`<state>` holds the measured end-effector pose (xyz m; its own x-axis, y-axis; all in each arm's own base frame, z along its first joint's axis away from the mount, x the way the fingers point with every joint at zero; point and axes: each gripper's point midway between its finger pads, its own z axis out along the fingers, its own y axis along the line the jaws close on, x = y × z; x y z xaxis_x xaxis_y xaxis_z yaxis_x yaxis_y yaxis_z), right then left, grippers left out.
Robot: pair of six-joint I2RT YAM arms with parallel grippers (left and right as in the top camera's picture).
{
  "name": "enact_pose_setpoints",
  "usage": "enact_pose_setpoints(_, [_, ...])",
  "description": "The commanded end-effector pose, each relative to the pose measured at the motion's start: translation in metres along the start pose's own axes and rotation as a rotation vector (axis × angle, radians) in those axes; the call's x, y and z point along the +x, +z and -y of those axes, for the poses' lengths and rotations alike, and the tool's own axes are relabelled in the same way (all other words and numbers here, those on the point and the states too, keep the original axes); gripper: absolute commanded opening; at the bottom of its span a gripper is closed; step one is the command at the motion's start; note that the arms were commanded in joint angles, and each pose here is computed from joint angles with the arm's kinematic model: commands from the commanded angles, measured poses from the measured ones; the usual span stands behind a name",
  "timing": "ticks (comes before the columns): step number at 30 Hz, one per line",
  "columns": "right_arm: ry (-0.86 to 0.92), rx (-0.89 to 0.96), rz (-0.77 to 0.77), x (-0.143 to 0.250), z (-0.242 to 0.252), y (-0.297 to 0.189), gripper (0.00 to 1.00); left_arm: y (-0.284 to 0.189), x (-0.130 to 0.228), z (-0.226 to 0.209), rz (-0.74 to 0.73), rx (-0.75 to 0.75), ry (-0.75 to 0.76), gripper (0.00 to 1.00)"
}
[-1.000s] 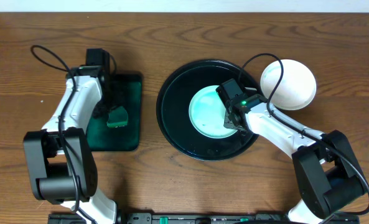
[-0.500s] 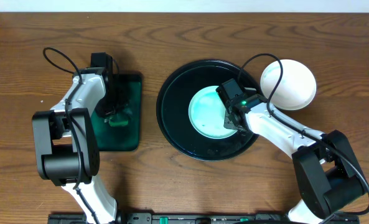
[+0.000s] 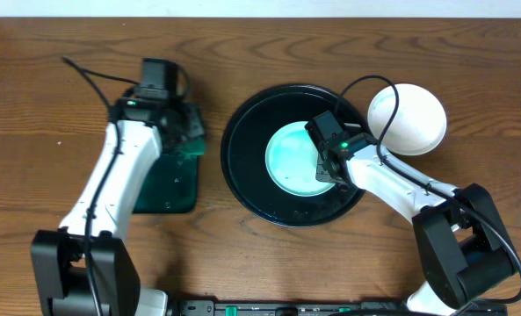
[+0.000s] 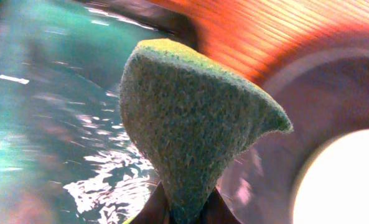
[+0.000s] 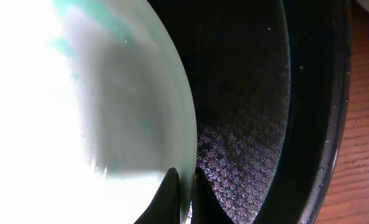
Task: Clean dirty plates on tray and stack at the side
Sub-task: 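Grasp the green sponge in the basin with the left gripper and lift, then scrub the plate with the sponge in the left gripper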
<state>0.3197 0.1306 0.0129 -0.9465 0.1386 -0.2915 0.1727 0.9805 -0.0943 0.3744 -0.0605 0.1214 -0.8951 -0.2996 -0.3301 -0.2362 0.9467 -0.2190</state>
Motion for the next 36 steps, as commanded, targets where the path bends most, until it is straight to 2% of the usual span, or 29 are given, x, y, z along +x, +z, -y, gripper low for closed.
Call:
enact_pose_setpoints(1, [-0.086, -0.029, -0.018, 0.009, -0.007, 0.000, 0.01, -0.005, 0.031, 0.061, -0.079, 0.168, 0.077, 0.07])
enact_pose_setpoints(7, [-0.106, -0.057, 0.020, 0.000, -0.014, 0.000, 0.01, -0.004, 0.075, 0.143, -0.095, 0.287, 0.211, 0.07])
enact_pose_setpoints(9, [-0.105, -0.057, 0.022, 0.000, -0.014, 0.000, 0.01, 0.002, 0.082, 0.153, -0.106, 0.293, 0.209, 0.07])
enact_pose_setpoints(19, [-0.141, -0.074, 0.001, 0.004, -0.017, 0.000, 0.01, 0.100, 0.109, 0.153, -0.223, 0.212, 0.213, 0.07])
enact_pose_setpoints(22, [-0.143, -0.070, -0.005, 0.006, -0.016, 0.000, 0.01, 0.129, 0.127, 0.146, -0.301, 0.188, 0.176, 0.07])
enact_pose_setpoints(29, [-0.142, -0.072, -0.001, 0.004, -0.016, 0.000, 0.01, 0.112, 0.181, 0.180, -0.533, 0.380, 0.191, 0.07])
enact_pose_setpoints(36, [-0.141, -0.072, -0.001, 0.005, -0.016, 0.000, 0.01, 0.099, 0.218, 0.207, -0.598, 0.441, 0.259, 0.07])
